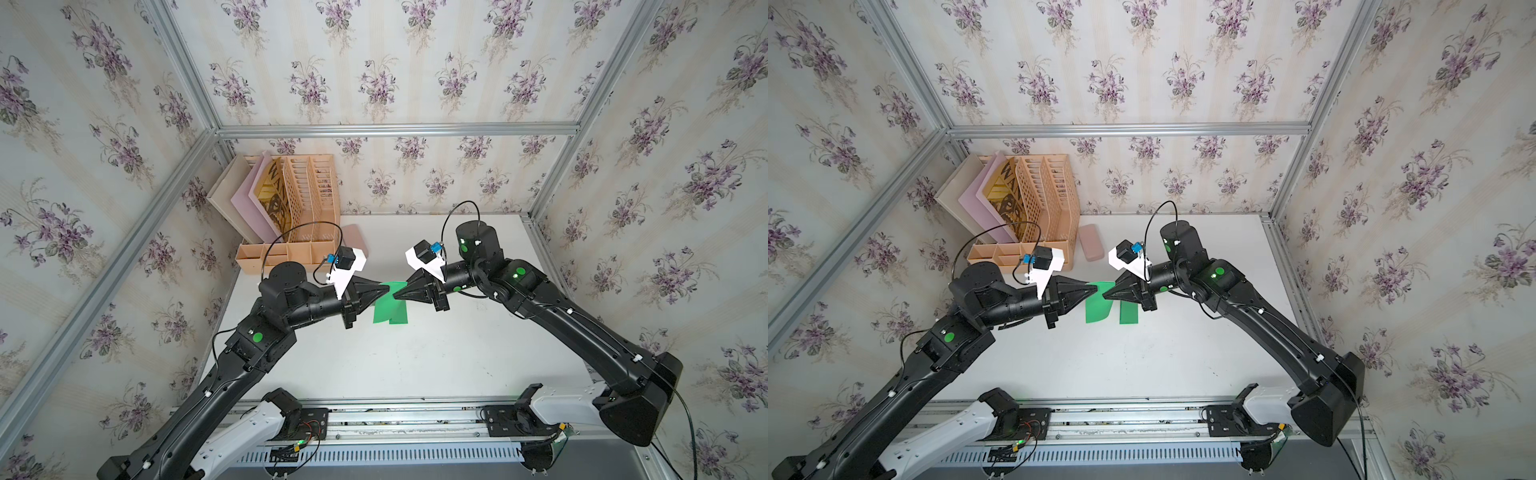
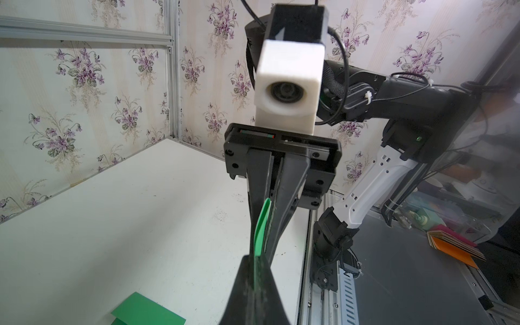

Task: Fold the square paper along the opposite sides
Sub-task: Smooth out the paper.

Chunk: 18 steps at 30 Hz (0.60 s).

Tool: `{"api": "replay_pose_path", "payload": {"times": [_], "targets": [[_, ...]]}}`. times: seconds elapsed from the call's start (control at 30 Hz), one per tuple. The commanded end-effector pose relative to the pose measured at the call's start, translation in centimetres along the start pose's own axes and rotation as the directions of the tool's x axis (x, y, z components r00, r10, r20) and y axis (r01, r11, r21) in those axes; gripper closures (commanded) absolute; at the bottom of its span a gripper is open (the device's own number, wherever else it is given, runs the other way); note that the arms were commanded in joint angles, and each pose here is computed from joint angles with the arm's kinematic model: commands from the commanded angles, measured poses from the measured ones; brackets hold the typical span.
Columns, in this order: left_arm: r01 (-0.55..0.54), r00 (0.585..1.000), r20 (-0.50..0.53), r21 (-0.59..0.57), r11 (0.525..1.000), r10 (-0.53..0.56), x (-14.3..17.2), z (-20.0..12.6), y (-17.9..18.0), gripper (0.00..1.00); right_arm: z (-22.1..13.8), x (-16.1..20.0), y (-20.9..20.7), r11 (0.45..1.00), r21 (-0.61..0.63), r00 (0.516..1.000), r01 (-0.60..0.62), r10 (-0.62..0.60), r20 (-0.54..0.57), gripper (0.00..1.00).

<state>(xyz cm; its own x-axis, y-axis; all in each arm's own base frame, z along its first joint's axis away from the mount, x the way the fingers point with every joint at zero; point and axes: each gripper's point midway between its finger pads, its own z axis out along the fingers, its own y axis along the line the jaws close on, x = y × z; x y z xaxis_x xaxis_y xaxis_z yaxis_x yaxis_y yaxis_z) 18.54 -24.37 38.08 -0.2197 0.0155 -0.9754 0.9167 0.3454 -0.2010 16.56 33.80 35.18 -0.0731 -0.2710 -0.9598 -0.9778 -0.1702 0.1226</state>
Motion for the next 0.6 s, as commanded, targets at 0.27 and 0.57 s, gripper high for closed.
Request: {"api": "replay_pose_path", "payload": {"times": [0.27, 0.57], "targets": [[-0.012, 1.000, -0.006, -0.012, 1.000, 0.012, 0.08, 0.03, 0.24, 1.00, -0.37, -0.69, 0.18, 1.000, 0.015, 1.000, 0.022, -0.022, 0.010, 0.81], [-0.005, 1.000, -0.013, -0.007, 1.000, 0.005, 0.36, 0.08, 0.21, 1.00, -0.39, -0.61, 0.13, 1.000, 0.017, 1.000, 0.016, -0.016, 0.007, 0.96]]}}
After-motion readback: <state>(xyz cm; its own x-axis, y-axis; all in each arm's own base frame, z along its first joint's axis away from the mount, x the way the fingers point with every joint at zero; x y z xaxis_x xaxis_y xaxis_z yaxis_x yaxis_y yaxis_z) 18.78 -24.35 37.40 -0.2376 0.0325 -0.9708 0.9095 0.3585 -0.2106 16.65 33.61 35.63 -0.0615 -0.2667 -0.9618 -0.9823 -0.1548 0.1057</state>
